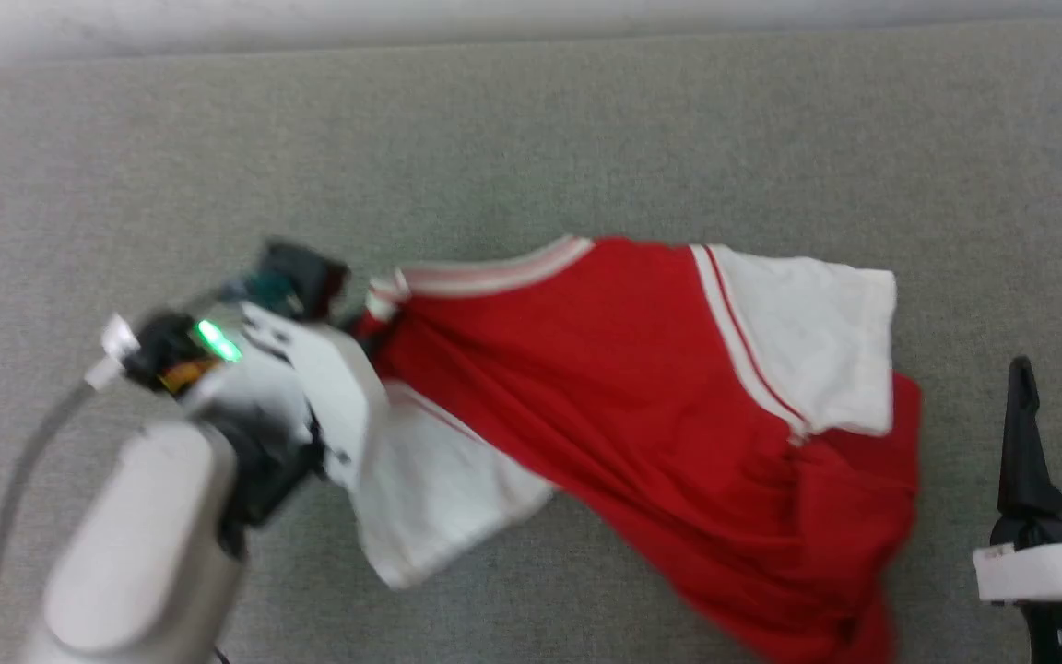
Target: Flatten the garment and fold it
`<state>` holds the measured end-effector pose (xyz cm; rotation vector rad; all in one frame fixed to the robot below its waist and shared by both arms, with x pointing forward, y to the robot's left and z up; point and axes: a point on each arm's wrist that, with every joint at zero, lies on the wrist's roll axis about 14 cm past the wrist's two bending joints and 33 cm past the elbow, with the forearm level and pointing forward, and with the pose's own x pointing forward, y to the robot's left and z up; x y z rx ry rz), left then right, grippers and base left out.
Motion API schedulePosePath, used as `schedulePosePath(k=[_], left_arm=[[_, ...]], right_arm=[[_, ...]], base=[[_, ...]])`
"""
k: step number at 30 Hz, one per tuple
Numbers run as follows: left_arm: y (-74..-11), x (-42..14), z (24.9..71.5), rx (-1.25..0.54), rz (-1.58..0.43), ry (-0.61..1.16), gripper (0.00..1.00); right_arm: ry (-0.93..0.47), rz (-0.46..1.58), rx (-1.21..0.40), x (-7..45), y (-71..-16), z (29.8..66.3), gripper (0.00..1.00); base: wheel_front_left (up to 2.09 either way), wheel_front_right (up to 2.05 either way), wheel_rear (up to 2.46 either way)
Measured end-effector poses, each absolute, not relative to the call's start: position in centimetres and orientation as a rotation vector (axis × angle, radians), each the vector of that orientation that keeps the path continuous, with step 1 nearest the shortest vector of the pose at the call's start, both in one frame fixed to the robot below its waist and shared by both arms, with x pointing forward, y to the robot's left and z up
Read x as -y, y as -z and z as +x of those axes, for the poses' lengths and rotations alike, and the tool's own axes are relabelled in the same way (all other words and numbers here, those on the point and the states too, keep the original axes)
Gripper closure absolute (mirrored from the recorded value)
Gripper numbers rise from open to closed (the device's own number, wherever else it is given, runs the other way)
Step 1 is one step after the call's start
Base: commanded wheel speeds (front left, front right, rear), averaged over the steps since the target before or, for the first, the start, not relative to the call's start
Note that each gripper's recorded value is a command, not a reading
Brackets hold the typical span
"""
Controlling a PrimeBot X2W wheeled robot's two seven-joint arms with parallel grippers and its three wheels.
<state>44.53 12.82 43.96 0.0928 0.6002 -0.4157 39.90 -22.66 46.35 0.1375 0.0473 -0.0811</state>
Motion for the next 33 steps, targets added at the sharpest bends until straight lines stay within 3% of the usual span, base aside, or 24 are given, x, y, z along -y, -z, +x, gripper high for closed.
schedulePosePath(k=[9,14,15,16,17,21,27,33], left_arm=[[-46.3,-14.5,53.3,-0.507,0.211,0.453,1.00],[-42.2,-14.6,55.2,-0.564,0.152,0.441,1.00],[-41.2,-14.5,55.2,-0.580,0.135,0.441,0.82],[-40.4,-14.4,55.3,-0.589,0.114,0.439,0.31],[-39.8,-14.2,55.4,-0.588,0.095,0.437,0.00],[-40.2,-14.1,56.1,-0.528,0.013,0.414,0.00],[-46.4,-14.8,56.8,-0.317,-0.078,0.369,0.00],[-47.0,-17.3,51.6,-0.373,-0.088,0.269,0.00]], right_arm=[[0.105,0.115,-0.081,23.5,-44.6,41.7,0.00],[0.111,0.107,-0.117,23.7,-42.9,42.4,0.00],[0.112,0.103,-0.126,23.7,-42.6,42.5,0.00],[0.113,0.100,-0.135,23.7,-42.2,42.6,0.00],[0.114,0.098,-0.142,23.8,-41.9,42.6,0.00],[0.110,0.095,-0.164,23.6,-41.1,42.8,0.00],[0.102,0.113,-0.164,23.2,-41.3,42.3,0.00],[0.092,0.145,-0.149,22.6,-42.3,41.2,0.00]], base=[[0.00,0.00,0.00],[0.00,0.00,0.00],[0.00,0.00,0.00],[0.00,0.00,0.00],[0.00,0.00,0.00],[0.00,0.00,0.00],[0.00,0.00,0.00],[0.00,0.00,0.00]])
